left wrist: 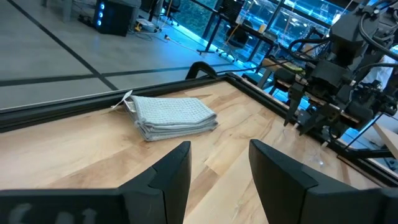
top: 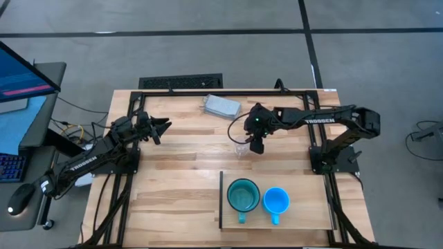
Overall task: Stack small to large cups/mugs on shelf
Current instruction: Put the transparent mug on the shelf
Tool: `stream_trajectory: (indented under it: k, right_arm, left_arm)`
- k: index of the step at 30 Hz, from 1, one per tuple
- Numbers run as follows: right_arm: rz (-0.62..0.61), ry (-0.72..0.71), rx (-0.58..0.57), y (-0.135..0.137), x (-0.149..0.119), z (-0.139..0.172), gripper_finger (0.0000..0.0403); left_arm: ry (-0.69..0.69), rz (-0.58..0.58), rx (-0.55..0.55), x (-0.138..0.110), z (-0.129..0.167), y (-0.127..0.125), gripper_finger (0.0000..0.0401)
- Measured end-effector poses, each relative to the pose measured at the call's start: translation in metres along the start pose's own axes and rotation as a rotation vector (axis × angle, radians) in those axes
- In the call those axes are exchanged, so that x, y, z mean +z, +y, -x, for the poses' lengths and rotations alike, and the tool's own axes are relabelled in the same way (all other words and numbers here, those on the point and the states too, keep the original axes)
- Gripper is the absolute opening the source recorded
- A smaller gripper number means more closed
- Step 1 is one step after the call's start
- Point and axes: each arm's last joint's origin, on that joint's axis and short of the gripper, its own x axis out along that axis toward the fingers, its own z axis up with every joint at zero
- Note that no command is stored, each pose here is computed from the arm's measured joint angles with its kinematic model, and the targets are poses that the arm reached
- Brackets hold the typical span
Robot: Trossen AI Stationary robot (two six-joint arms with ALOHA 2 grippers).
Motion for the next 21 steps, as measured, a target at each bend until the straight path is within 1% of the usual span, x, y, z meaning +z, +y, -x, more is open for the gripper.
stream_trajectory:
  k: [3, 5, 6, 8, 10, 12, 15, 18, 21]
  right_arm:
    - [0.0, 0.001, 0.001, 0.0, 0.0, 0.0, 0.0175]
    - [0.004, 0.015, 0.005, 0.001, 0.005, -0.005, 0.0175]
    - [0.01, 0.035, 0.009, 0.0, 0.008, -0.009, 0.0175]
    - [0.03, 0.123, 0.023, 0.0, 0.008, -0.017, 0.0175]
    - [0.062, 0.137, 0.031, -0.002, 0.018, -0.024, 0.0175]
    - [0.079, 0.162, 0.035, -0.004, 0.024, -0.023, 0.0175]
    - [0.123, 0.137, 0.03, -0.004, 0.032, -0.02, 0.0173]
    - [0.132, 0.146, 0.03, -0.004, 0.036, -0.017, 0.0156]
    - [0.13, 0.163, 0.036, -0.003, 0.034, -0.019, 0.0124]
  left_arm:
    - [0.0, 0.0, 0.0, 0.0, 0.0, 0.0, 0.0153]
    - [0.0, 0.0, 0.0, 0.0, 0.0, 0.0, 0.0153]
    - [0.0, 0.0, 0.0, 0.0, 0.0, 0.0, 0.0153]
    - [-0.001, 0.0, 0.0, 0.0, 0.0, 0.0, 0.0153]
    - [-0.001, 0.0, -0.001, 0.0, 0.0, 0.0, 0.0153]
    - [-0.001, 0.0, -0.003, 0.0, 0.0, 0.0, 0.0153]
    - [0.001, 0.0, -0.006, 0.0, 0.0, 0.0, 0.0153]
    - [0.002, 0.0, -0.005, 0.0, 0.0, 0.0, 0.0153]
    - [0.0, 0.0, -0.001, 0.0, 0.0, 0.0, 0.0153]
